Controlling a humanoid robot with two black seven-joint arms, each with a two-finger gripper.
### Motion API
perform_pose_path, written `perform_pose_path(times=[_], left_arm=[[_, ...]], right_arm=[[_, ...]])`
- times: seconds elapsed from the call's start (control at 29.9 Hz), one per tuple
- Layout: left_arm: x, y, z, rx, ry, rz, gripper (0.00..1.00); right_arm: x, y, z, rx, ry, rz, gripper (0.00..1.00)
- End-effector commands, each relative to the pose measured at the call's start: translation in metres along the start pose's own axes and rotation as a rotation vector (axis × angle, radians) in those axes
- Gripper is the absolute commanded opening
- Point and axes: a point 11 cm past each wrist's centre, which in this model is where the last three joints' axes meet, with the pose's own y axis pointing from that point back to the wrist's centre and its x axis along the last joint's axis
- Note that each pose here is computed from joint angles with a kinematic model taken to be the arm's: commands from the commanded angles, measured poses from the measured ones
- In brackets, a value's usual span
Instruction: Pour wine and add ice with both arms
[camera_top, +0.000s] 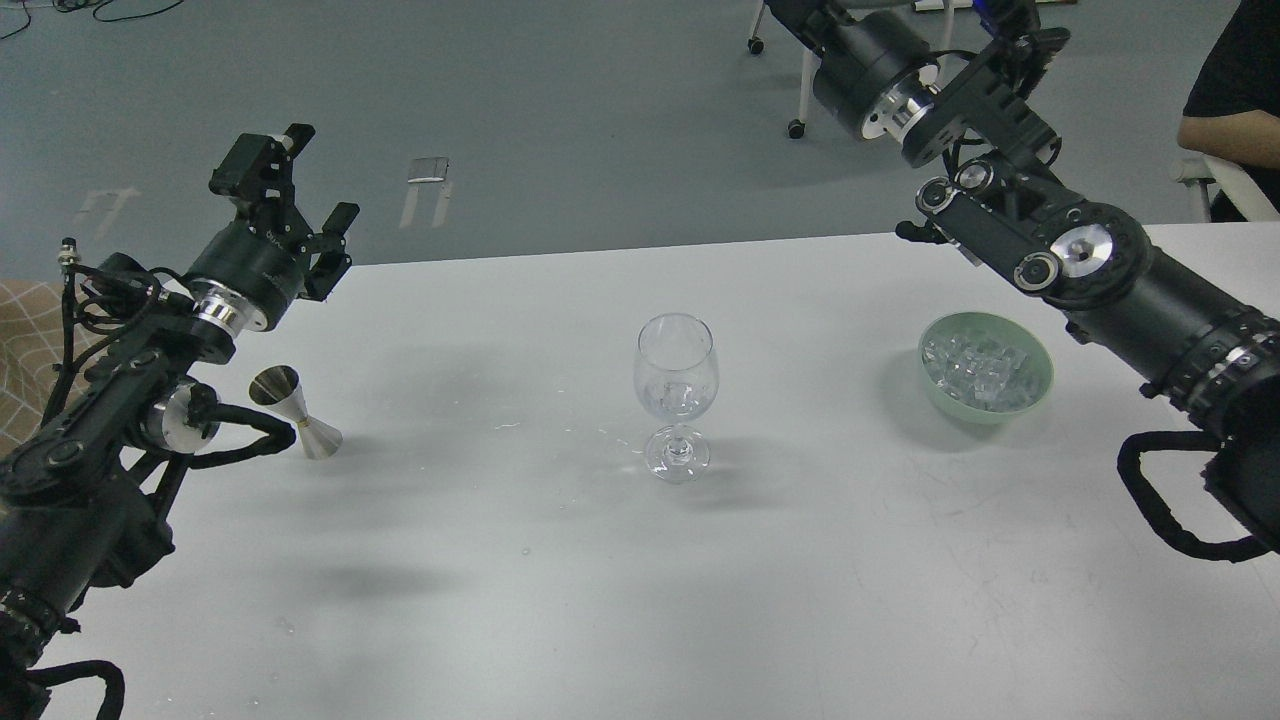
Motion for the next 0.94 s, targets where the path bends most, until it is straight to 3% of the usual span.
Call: perform_pose_path(times=[0.0,0.17,0.43,0.9], left_arm=[[0.000,-0.003,0.003,-0.004,0.013,0.004,0.99],[-0.003,-0.003,0.004,0.001,0.046,-0.084,0.98],[0.004,-0.008,0.013,-0.034,0.149,-0.103,0.98],[0.003,-0.009,0.013,-0.043,0.169,-0.098,0.99]], right_arm=[[-0.011,0.002,0.016,-0.075,-0.235,0.087,0.98],[-0.025,0.014,0.035,-0.123,-0.477,0.090,0.96],[-0.035,0.032,0.042,-0.032,-0.794,-0.016,0.98],[-0.027,0.037,0.047,-0.012,-0.857,0.029,1.00]])
